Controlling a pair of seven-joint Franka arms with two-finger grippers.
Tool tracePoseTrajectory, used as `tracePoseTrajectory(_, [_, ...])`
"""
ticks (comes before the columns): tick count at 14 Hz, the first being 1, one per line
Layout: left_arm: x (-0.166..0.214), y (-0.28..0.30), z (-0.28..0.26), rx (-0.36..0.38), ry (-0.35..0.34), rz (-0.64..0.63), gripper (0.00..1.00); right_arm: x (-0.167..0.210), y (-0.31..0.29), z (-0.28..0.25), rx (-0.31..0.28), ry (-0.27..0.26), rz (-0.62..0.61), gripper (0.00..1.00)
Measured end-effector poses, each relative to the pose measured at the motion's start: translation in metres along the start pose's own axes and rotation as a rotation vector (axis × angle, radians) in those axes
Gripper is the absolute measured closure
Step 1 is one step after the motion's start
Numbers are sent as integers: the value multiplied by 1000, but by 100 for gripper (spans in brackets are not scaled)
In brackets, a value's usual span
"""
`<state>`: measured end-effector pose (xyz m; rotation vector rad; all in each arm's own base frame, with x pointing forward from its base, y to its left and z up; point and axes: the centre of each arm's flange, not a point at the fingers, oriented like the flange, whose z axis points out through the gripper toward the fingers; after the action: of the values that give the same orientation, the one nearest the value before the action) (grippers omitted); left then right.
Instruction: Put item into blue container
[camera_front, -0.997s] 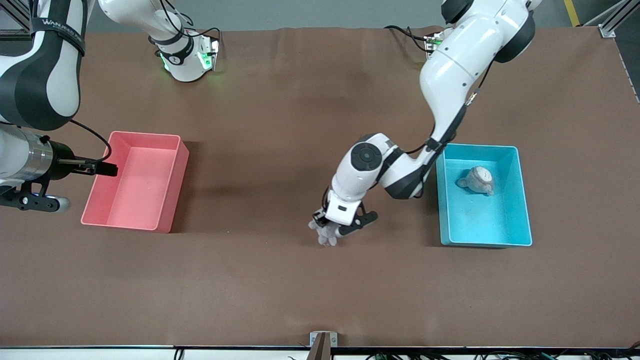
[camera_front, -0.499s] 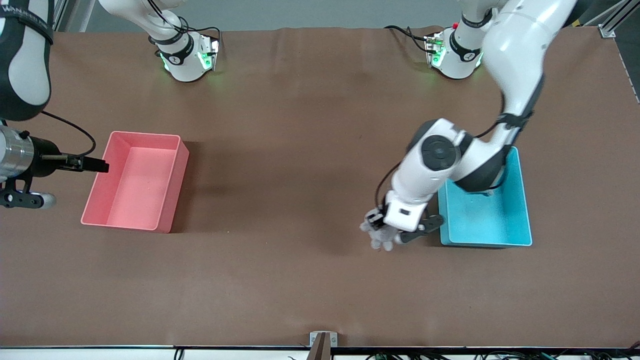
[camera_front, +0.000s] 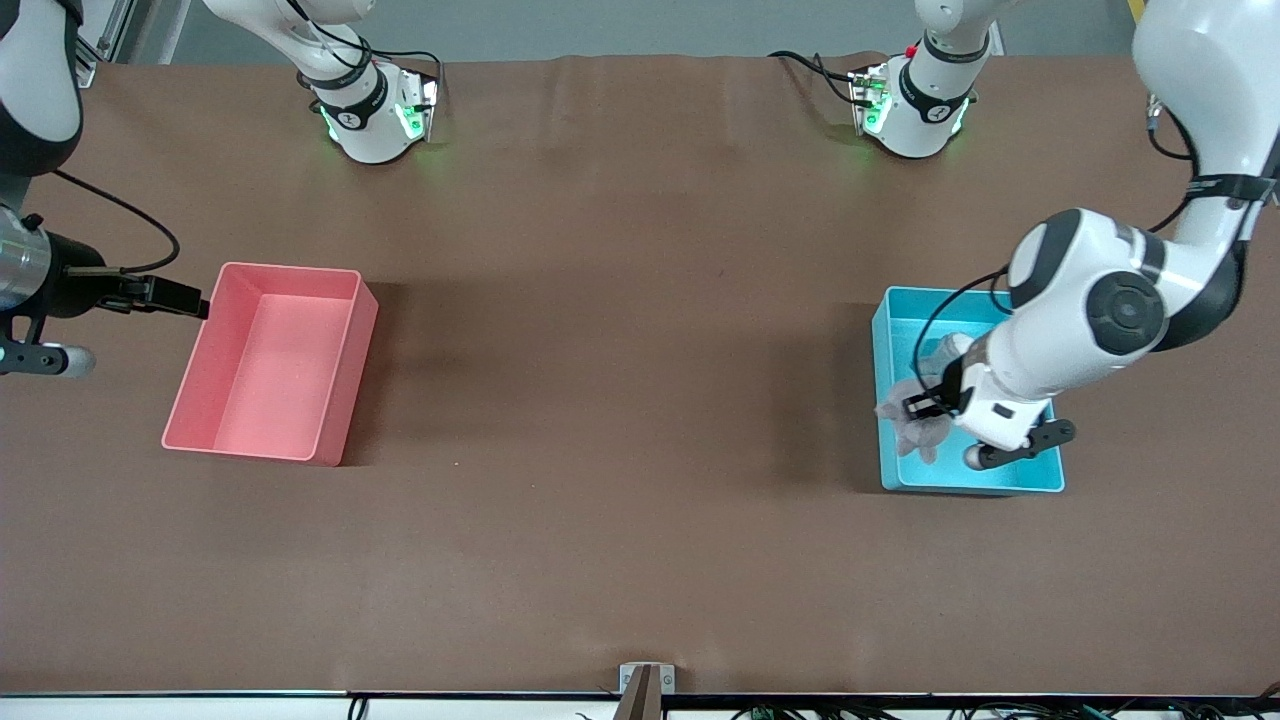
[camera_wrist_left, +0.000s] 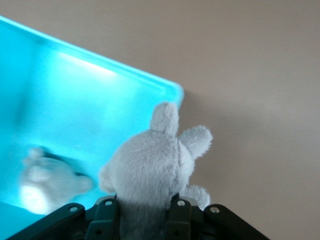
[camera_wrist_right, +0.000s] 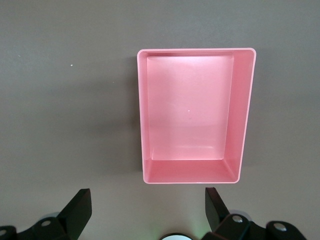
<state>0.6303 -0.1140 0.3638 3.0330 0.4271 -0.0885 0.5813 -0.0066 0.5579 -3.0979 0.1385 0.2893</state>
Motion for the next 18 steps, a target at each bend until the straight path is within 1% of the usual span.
tracePoseTrajectory(1, [3,-16,8,23,-4,22,67,-10,-1,2,-1,11,-4,0])
tracePoseTrajectory(4, [12,-41,28,105,13,55,67,-22,0,-3,-1,24,-3,0])
tracePoseTrajectory(8, [28,-81,74,164,-11,78,67,-54,2,-29,3,75,-4,0])
tracePoseTrajectory(11, [37,-97,104,165,-14,85,66,-72,3,-44,6,107,-3,0])
tracePoseTrajectory(15, [41,-101,118,147,-18,81,65,-70,6,-44,9,134,4,0])
tracePoseTrajectory(16, [41,-102,119,147,-19,80,59,-69,7,-45,10,140,5,0])
tracePoseTrajectory(17, [41,-103,119,148,-18,78,50,-69,7,-46,10,144,5,0])
tracePoseTrajectory(18, [43,-104,118,148,-16,75,39,-69,7,-46,10,144,5,0])
